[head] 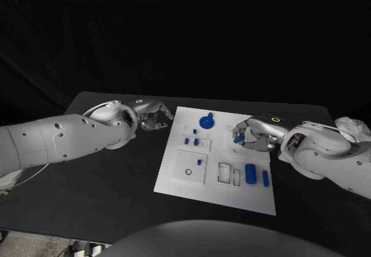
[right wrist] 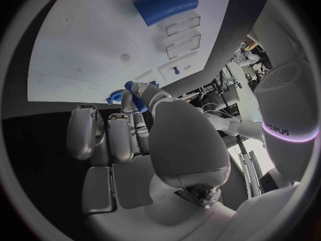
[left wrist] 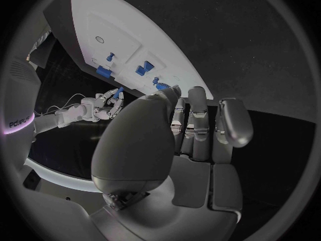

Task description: Assemble the parts on the task board

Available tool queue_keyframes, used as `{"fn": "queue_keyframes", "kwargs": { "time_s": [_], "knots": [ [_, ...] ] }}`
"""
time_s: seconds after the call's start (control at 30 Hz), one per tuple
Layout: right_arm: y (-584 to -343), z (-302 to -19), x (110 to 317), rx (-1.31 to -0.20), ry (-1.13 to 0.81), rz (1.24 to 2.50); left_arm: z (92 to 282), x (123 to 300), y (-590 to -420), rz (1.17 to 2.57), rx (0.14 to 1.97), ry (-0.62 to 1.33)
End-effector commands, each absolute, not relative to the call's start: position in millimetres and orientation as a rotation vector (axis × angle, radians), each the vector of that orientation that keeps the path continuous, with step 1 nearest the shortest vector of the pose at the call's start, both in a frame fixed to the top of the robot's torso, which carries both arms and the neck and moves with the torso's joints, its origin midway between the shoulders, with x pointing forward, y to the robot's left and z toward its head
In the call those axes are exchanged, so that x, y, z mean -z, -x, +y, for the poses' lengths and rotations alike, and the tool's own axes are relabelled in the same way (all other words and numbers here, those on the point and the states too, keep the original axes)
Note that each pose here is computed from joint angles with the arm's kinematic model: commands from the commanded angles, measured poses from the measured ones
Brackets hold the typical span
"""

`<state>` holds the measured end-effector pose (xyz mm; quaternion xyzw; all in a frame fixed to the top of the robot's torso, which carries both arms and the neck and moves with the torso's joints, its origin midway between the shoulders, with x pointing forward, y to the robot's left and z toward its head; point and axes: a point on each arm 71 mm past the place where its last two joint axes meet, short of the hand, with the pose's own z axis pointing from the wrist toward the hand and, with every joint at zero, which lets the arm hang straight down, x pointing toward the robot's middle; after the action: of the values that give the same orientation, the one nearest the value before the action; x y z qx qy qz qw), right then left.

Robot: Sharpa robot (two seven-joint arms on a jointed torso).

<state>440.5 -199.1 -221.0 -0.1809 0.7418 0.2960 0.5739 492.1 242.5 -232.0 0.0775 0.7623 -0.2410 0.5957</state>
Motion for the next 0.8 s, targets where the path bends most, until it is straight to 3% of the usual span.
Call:
{"fn": "queue_keyframes", "kwargs": {
  "time_s": [0.03,0.33,0.8],
  "knots": [
    [-437,-193,219,-0.701,0.432,1.792,240.8,232.7,-492.2,1.781,0.565,-0.176],
    [-428,-151,219,-0.736,0.553,1.882,238.6,235.6,-492.9,1.784,0.570,-0.179],
    [-409,-86,224,-0.827,0.692,1.870,232.4,236.6,-493.1,1.778,0.586,-0.187]
  ]
}}
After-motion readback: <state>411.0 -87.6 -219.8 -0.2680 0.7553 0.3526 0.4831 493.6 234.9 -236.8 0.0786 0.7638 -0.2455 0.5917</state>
